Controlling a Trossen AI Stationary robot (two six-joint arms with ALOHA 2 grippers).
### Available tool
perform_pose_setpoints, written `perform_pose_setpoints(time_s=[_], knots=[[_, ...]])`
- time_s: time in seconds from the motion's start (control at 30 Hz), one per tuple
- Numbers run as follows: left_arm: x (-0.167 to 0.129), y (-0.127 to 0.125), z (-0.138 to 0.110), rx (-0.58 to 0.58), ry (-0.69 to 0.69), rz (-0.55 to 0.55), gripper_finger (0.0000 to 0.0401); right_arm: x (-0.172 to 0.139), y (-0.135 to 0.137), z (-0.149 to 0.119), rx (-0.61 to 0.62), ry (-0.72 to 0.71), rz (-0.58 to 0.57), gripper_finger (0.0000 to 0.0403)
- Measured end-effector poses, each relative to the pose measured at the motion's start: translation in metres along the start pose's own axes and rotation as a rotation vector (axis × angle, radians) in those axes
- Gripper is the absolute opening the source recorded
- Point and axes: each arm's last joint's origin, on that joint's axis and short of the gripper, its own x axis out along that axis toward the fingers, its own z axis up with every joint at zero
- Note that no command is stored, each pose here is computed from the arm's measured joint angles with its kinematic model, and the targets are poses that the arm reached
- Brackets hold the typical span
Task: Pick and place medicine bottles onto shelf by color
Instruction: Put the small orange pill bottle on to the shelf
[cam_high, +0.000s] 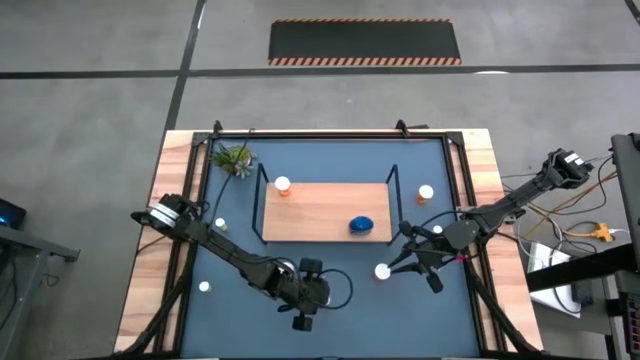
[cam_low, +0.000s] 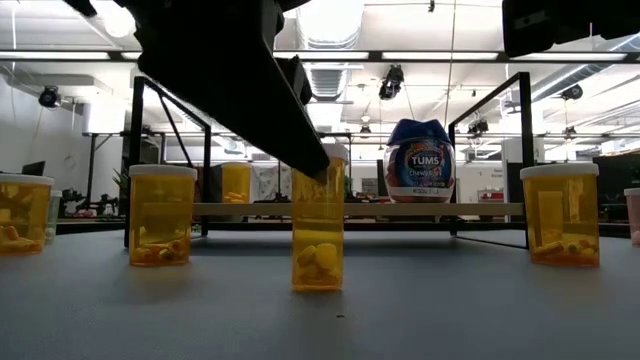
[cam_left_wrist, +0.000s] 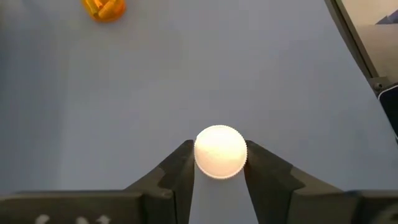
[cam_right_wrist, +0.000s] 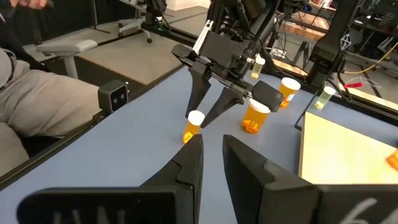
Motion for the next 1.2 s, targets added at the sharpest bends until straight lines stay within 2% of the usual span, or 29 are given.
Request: perform_pose_setpoints(time_s=[0.27,0.4,0.53,0.7,0.83,1.0,1.2], knots=[[-0.012,0.002,0.012,0.042,-0.039,0.002,0.0104,0.000,0.000,0.000,0.006,0.003,0.001,0.0052],[-0.030,0.019,0.019,0.024,-0.031,0.091,0.0104,0.000,0.000,-0.001,0.008,0.007,0.001,0.0052],[-0.050,0.044,0.026,-0.004,-0.030,0.260,0.0103,0.000,0.000,-0.001,0.007,0.007,0.001,0.0052],[-0.065,0.087,0.032,-0.053,-0.003,0.400,0.0103,0.000,0.000,-0.001,0.015,0.008,0.000,0.0052],[-0.067,0.122,0.035,-0.070,0.021,0.468,0.0103,0.000,0.000,-0.001,0.016,0.009,0.000,0.0052],[-0.070,0.161,0.034,-0.149,0.043,0.542,0.0103,0.000,0.000,-0.001,0.016,0.010,0.000,0.0052],[-0.073,0.194,0.030,-0.338,0.022,0.602,0.0102,0.000,0.000,-0.001,0.010,0.010,0.000,0.0052]])
